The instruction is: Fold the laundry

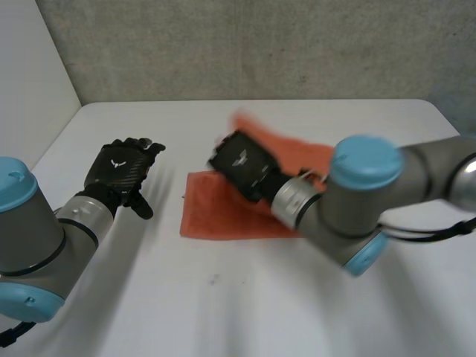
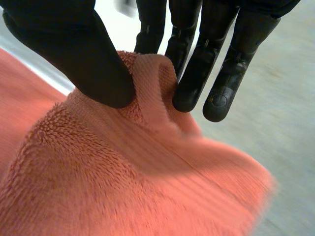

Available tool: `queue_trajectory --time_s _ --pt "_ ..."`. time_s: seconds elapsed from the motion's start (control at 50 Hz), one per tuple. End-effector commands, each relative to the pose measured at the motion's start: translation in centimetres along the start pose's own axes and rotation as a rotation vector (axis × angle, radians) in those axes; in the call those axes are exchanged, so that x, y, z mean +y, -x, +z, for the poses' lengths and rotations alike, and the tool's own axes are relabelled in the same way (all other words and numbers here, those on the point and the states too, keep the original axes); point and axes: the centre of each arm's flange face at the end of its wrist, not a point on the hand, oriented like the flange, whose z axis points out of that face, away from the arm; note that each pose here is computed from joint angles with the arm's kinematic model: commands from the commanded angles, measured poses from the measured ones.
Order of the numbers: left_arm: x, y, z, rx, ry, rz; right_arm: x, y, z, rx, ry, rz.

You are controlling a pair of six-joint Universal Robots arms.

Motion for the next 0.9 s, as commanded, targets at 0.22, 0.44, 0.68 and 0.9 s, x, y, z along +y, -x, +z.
queue_trajectory --time_s 0.22,0.44,0.68,0.9 --pt "0.2 -0.5 -0.2 0.013 0.008 0.001 4.5 -6.9 -3.6 0.325 0.284 0.285" --pt "0.5 -0.7 -0.3 0.02 0.016 0.002 10.5 -5.6 -9.6 0.258 0.59 0.579" --pt "0.7 -1.1 -0.5 0.032 0.024 0.002 12.3 -6.2 -10.0 0.269 0.538 0.627" --pt "0.5 -1.7 -0.7 0.048 0.016 0.005 10.0 -10.0 -7.3 0.376 0.384 0.404"
